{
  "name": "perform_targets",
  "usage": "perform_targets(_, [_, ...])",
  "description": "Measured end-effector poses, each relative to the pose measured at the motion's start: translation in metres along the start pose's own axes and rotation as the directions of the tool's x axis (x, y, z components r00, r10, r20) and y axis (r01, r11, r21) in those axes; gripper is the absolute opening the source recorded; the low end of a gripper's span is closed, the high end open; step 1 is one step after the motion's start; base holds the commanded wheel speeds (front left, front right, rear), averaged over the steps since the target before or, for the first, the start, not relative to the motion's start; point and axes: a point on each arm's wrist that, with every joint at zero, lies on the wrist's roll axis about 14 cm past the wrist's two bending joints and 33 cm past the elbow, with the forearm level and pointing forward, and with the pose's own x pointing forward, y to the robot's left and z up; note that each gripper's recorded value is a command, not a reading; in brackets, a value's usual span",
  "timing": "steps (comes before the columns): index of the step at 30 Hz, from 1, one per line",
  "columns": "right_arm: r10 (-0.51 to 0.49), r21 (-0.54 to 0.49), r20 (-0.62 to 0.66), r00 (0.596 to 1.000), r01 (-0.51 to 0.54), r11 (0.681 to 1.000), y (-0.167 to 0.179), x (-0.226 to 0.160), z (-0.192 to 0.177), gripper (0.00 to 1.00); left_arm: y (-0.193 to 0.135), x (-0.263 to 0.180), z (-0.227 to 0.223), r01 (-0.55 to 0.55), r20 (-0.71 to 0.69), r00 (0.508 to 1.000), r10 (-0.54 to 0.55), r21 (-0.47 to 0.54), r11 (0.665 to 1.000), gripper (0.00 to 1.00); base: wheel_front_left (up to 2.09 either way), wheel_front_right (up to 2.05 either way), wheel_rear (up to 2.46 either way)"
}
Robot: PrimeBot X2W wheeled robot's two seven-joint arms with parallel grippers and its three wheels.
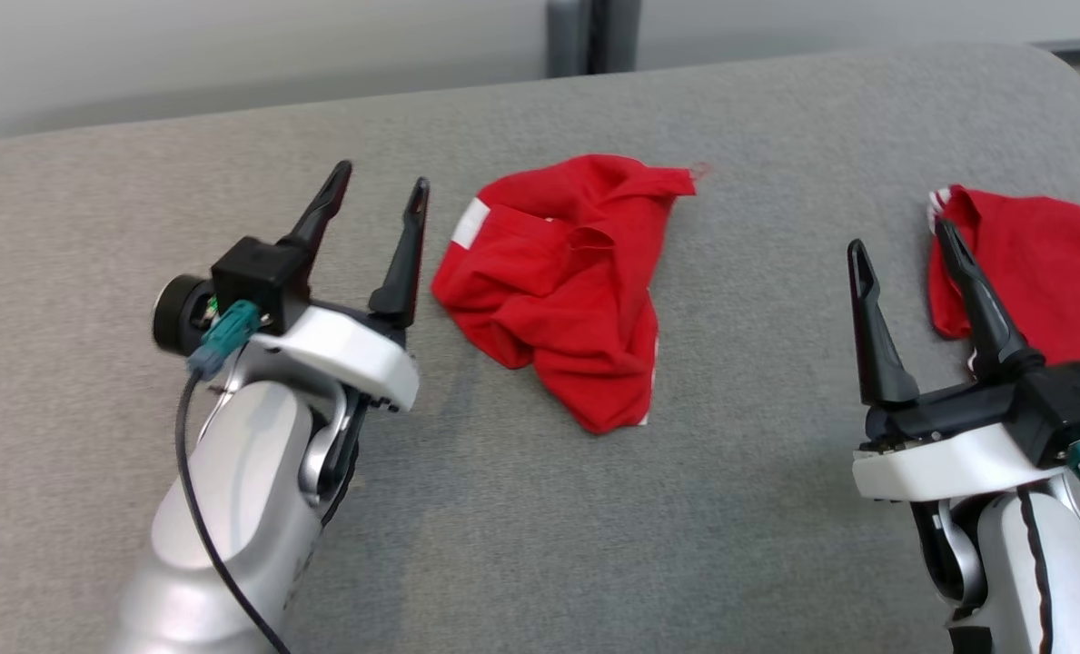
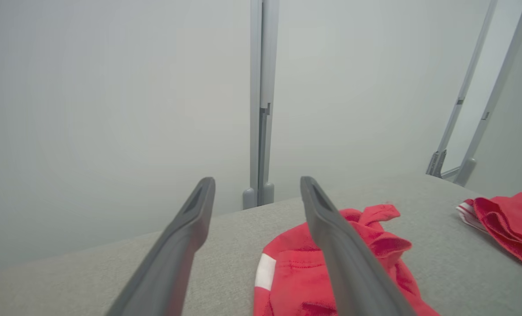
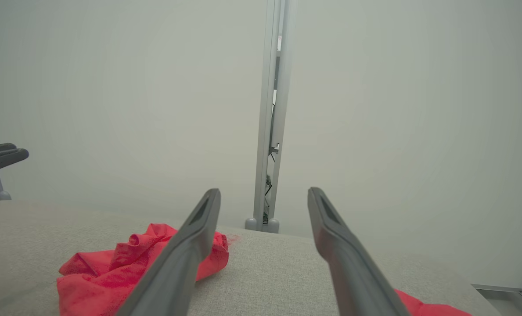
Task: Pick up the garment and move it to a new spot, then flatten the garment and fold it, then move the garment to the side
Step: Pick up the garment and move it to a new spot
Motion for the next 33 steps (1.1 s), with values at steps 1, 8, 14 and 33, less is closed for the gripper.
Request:
perform_targets(1, [0.009, 0.005, 0.001, 1.000, -0.009, 1.000, 0.004, 0.000, 0.000, 1.00, 0.009, -0.007, 0.005, -0.026, 0.014, 1.000, 0.026, 0.004, 1.000, 1.00, 0.00, 0.00, 0.00])
perform_targets(8, [0.090, 0.042, -0.008, 0.996, -0.090, 0.995, 0.037, 0.002, -0.003, 1.00, 0.058, -0.069, 0.019, -0.179, 0.053, 0.983, 0.178, 0.028, 0.983, 1.00, 0.00, 0.00, 0.00])
perform_targets(14, [0.155, 0.065, -0.019, 0.988, -0.153, 0.986, 0.062, 0.001, -0.006, 1.00, 0.082, -0.119, 0.014, -0.291, 0.045, 0.956, 0.289, 0.039, 0.956, 1.00, 0.00, 0.00, 0.00])
perform_targets(33, [0.213, 0.089, -0.046, 0.976, -0.209, 0.974, 0.086, -0.003, -0.013, 1.00, 0.076, -0.171, 0.018, -0.359, 0.073, 0.930, 0.359, -0.015, 0.933, 1.00, 0.00, 0.00, 0.00])
